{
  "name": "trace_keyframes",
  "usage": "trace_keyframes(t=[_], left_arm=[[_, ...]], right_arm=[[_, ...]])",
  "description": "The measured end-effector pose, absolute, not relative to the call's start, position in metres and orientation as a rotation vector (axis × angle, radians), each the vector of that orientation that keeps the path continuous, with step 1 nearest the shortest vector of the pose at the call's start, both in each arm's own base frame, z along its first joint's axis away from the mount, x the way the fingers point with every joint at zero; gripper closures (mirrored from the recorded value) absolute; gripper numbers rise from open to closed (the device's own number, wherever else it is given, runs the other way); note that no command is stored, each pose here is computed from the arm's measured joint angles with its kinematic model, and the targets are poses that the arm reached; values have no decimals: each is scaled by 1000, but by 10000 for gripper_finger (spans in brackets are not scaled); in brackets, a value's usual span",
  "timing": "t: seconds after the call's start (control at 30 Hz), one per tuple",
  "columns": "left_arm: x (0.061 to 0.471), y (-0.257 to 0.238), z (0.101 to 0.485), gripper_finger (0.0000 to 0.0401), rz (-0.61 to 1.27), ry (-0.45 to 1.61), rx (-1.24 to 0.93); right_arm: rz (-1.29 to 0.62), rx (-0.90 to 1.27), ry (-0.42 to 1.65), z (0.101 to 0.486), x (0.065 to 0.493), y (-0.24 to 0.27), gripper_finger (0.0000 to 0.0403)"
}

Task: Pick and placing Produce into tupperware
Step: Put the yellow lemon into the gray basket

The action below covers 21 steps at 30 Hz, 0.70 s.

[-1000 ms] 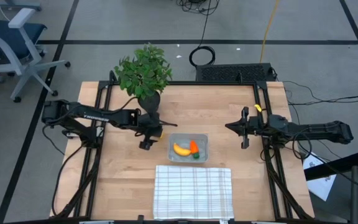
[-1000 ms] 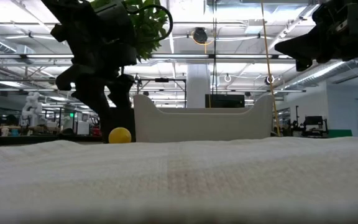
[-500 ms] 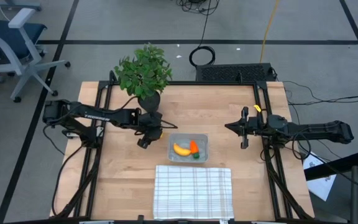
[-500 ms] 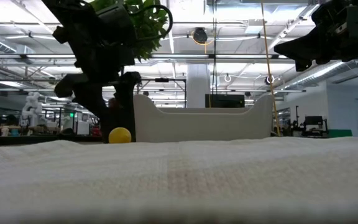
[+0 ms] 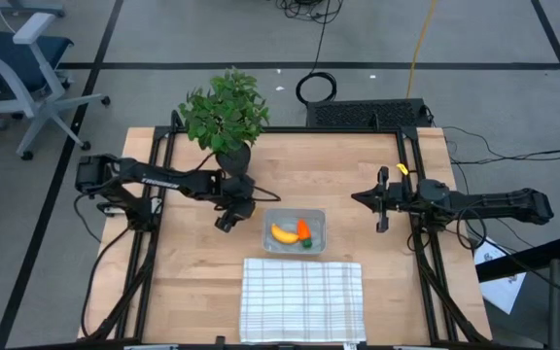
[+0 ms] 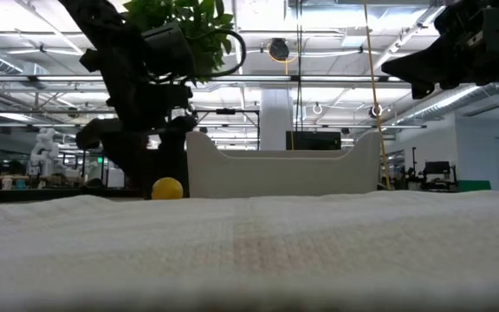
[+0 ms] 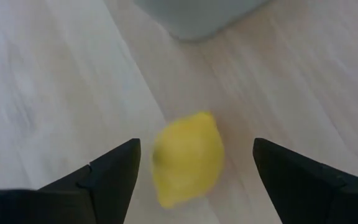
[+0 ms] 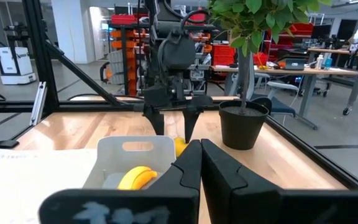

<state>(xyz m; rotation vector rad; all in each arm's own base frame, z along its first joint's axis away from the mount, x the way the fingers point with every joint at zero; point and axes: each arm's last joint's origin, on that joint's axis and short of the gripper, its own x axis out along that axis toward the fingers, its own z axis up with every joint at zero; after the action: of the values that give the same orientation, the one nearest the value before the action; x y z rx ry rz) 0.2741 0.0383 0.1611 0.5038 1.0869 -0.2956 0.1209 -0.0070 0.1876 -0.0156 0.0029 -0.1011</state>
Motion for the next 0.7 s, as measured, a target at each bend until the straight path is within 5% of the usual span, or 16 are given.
trace_keyframes(t=[0.7], left_arm=[[279,45,140,146,-306,1162,499]], right_arm=[[-101,-19,13,187,122,-7,403]])
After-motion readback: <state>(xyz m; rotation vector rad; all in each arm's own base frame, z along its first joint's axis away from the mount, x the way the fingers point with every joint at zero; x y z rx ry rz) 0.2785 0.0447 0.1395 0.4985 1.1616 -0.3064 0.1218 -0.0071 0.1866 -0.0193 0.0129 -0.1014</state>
